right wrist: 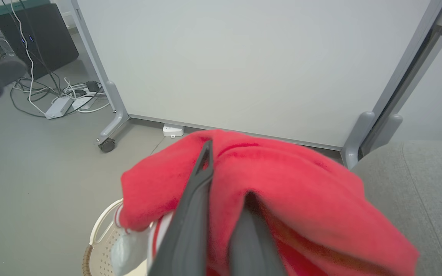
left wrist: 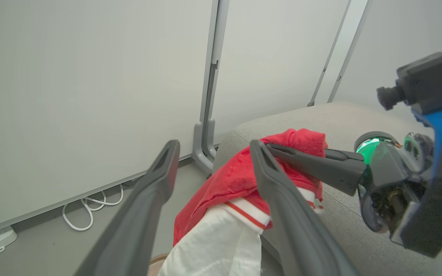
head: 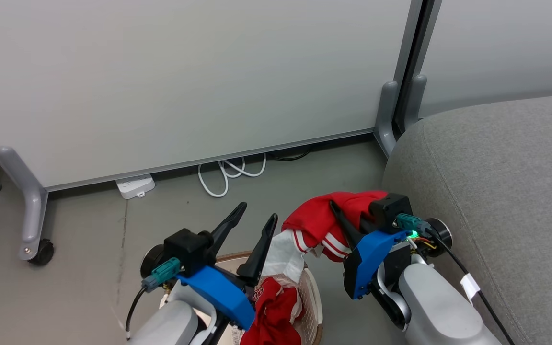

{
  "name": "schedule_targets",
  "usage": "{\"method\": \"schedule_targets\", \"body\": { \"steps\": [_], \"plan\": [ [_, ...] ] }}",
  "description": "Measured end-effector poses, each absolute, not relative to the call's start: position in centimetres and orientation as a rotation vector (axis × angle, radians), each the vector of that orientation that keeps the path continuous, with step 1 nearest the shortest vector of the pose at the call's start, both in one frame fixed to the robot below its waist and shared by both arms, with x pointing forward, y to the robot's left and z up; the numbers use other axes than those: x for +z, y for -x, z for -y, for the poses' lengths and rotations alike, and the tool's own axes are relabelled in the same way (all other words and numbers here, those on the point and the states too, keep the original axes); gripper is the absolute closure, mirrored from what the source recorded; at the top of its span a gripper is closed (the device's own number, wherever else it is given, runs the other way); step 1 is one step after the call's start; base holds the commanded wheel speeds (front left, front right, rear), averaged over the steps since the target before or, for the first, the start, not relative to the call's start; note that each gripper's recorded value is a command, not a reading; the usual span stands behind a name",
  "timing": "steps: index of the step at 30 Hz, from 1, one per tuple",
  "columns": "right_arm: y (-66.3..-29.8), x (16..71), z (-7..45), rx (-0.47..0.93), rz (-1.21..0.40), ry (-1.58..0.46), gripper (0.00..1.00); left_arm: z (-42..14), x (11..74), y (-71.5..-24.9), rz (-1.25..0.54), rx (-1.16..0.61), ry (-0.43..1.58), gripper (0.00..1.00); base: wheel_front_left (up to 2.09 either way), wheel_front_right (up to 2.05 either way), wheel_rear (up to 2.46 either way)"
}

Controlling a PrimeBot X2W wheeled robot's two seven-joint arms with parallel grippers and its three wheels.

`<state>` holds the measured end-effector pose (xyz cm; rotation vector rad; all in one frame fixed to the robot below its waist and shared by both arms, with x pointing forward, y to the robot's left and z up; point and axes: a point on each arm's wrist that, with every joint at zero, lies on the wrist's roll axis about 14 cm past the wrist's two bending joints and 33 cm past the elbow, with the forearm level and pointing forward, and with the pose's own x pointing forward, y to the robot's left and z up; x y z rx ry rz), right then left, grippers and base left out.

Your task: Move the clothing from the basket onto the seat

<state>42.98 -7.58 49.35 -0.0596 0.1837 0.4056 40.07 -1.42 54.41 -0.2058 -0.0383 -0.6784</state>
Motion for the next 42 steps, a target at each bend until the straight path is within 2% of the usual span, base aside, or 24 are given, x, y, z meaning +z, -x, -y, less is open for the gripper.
{"method": "schedule_targets", "body": {
  "steps": [7,20,33,42],
  "plan": [
    [-43.3,48.8,7.6,0.401,-0.194,0.055,1.00,-1.9,52.6,-40.2,0.025,-0.580,0.206,0.00,0.00,0.00,0.00],
    [-43.2,48.4,7.7,0.394,-0.204,0.043,1.00,-3.4,51.9,-40.3,0.031,-0.527,0.211,0.00,0.00,0.00,0.00],
    [-43.0,48.2,8.6,0.372,-0.208,0.037,1.00,-2.2,51.1,-40.3,0.010,-0.554,0.218,0.00,0.00,0.00,0.00],
    [-42.4,48.4,12.7,0.265,-0.204,0.035,1.00,1.7,51.3,-40.7,0.009,-0.661,0.218,0.00,0.00,0.00,0.00]
  ]
}}
